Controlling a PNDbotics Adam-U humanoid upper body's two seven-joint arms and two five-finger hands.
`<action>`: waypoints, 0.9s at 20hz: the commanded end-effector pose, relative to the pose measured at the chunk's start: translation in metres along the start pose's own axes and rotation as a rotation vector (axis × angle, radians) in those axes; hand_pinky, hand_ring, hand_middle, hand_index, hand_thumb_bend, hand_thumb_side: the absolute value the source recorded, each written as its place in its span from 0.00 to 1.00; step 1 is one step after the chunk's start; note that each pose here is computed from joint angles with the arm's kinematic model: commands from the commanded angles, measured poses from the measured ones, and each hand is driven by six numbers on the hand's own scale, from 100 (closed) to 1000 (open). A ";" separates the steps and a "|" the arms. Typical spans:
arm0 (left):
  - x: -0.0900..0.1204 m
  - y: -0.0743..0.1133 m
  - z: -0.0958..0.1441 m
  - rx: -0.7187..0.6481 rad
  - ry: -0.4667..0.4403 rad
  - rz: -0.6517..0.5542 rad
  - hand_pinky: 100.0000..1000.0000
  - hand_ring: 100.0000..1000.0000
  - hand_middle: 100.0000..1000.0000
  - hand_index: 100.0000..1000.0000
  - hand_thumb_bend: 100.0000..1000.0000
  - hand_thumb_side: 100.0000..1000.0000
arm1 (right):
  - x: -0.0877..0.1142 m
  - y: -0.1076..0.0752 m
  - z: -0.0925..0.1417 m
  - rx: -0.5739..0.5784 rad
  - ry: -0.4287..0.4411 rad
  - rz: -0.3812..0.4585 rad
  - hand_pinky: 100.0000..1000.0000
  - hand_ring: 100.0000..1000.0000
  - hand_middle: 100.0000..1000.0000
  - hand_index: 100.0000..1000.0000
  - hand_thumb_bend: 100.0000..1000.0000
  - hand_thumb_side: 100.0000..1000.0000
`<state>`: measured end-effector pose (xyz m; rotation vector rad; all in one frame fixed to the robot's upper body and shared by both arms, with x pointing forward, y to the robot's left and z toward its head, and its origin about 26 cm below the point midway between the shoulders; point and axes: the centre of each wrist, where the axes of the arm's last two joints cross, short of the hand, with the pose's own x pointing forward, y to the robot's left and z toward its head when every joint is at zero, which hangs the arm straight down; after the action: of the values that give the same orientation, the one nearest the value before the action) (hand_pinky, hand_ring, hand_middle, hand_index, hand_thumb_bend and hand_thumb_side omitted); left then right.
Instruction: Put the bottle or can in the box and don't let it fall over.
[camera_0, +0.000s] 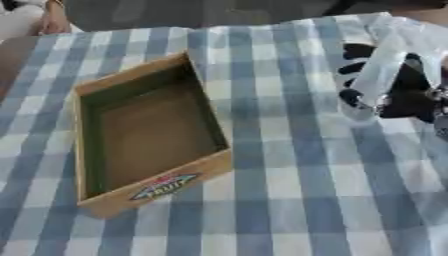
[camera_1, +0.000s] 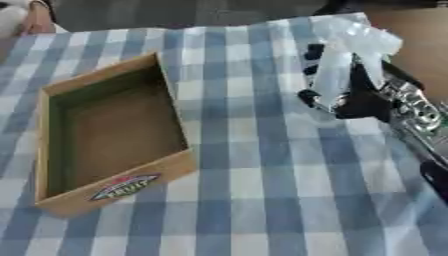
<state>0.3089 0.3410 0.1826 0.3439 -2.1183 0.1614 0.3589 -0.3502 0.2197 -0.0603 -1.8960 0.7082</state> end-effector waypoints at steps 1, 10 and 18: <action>0.008 0.002 -0.004 -0.010 -0.030 -0.003 1.00 1.00 0.73 0.68 0.00 0.58 | 0.005 -0.006 -0.002 -0.015 -0.014 0.018 0.63 0.74 0.91 0.72 0.22 0.00; 0.008 0.001 -0.004 -0.016 -0.028 0.002 1.00 1.00 0.73 0.67 0.00 0.57 | 0.000 -0.003 -0.006 -0.131 -0.087 -0.064 0.09 0.28 0.44 0.19 0.00 0.00; 0.008 0.002 -0.004 -0.017 -0.027 0.004 1.00 1.00 0.72 0.67 0.00 0.57 | 0.000 -0.002 -0.007 -0.243 -0.120 -0.071 0.00 0.01 0.19 0.03 0.11 0.00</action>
<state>0.3091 0.3398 0.1814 0.3242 -2.1174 0.1612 0.3671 -0.3482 0.2080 -0.0837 -2.0408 0.4393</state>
